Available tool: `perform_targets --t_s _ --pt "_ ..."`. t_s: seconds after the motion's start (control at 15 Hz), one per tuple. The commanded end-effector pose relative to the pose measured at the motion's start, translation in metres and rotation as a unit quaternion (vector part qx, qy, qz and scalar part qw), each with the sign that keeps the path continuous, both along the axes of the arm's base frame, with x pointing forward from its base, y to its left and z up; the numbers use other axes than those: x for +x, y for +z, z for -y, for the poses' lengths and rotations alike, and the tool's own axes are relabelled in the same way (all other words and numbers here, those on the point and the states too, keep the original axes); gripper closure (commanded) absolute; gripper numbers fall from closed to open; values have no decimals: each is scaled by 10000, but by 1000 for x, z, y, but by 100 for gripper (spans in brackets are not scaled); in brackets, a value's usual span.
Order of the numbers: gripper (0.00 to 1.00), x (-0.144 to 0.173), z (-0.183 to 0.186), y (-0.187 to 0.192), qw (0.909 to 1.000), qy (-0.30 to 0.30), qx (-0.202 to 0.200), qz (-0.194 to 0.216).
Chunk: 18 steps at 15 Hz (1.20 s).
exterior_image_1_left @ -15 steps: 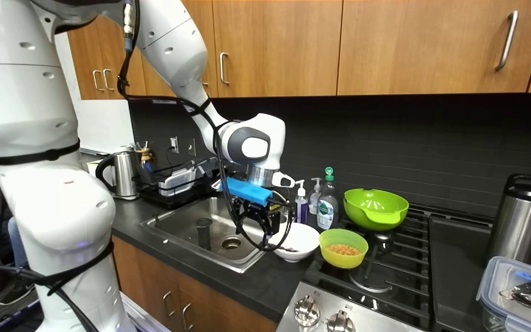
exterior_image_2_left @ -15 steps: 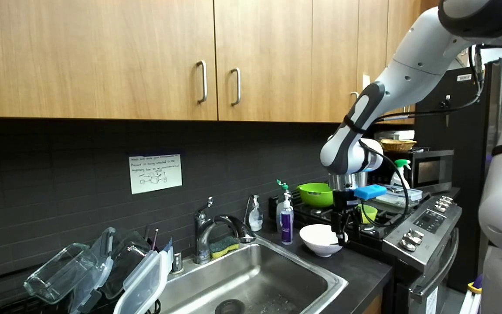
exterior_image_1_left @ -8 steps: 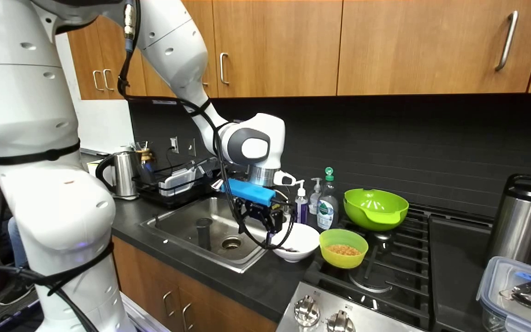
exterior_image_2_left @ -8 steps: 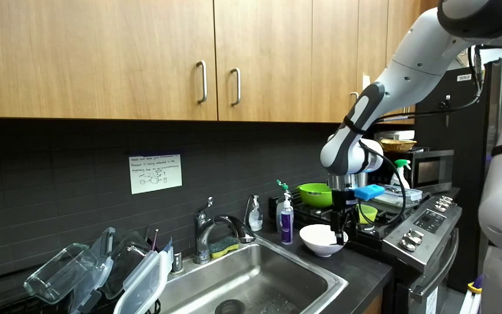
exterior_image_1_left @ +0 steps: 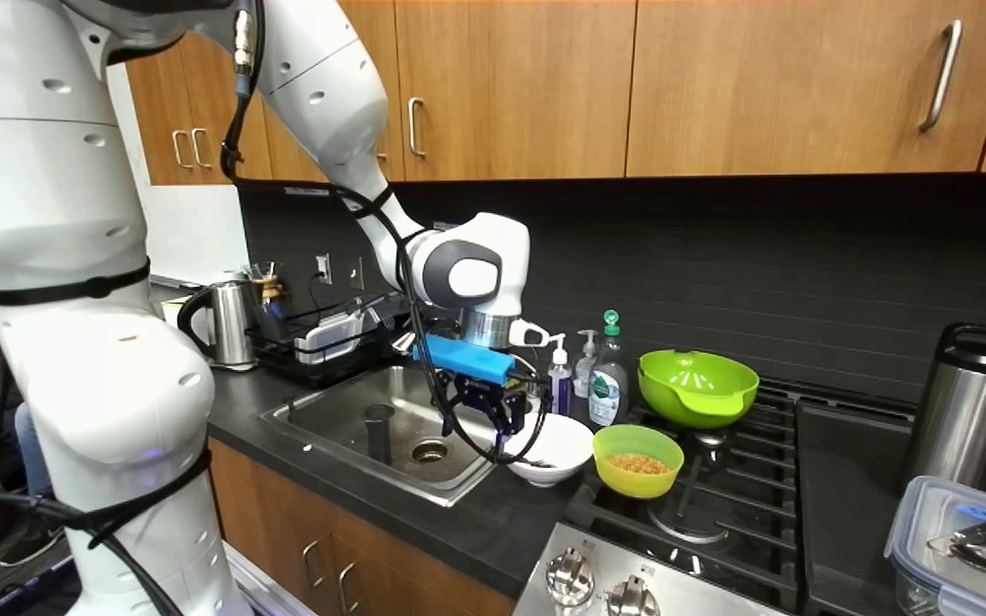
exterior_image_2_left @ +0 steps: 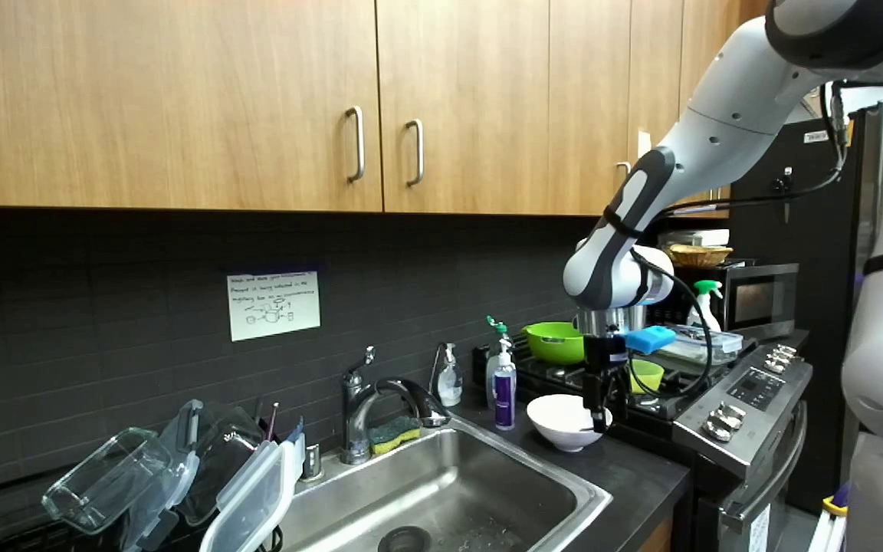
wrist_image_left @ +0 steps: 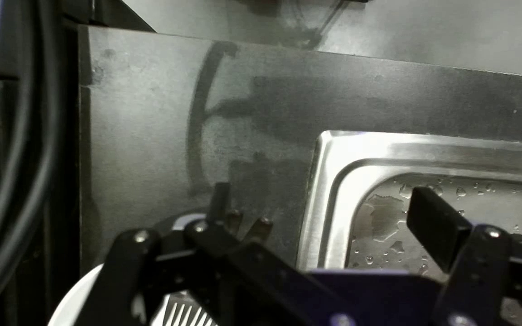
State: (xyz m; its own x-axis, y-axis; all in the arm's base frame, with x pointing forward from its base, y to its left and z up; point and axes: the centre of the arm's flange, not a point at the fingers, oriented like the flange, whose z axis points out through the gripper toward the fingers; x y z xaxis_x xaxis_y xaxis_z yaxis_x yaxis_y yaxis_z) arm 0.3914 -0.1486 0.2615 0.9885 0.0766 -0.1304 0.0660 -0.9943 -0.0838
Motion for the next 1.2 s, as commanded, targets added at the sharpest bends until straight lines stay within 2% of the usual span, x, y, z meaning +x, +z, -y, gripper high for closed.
perform_targets --t_s 0.0,0.6,1.13 --pt "0 -1 4 -3 9999 113 96 82" --pt "0 -1 4 -3 9994 284 171 66" --pt "0 -1 4 -4 10000 35 12 86"
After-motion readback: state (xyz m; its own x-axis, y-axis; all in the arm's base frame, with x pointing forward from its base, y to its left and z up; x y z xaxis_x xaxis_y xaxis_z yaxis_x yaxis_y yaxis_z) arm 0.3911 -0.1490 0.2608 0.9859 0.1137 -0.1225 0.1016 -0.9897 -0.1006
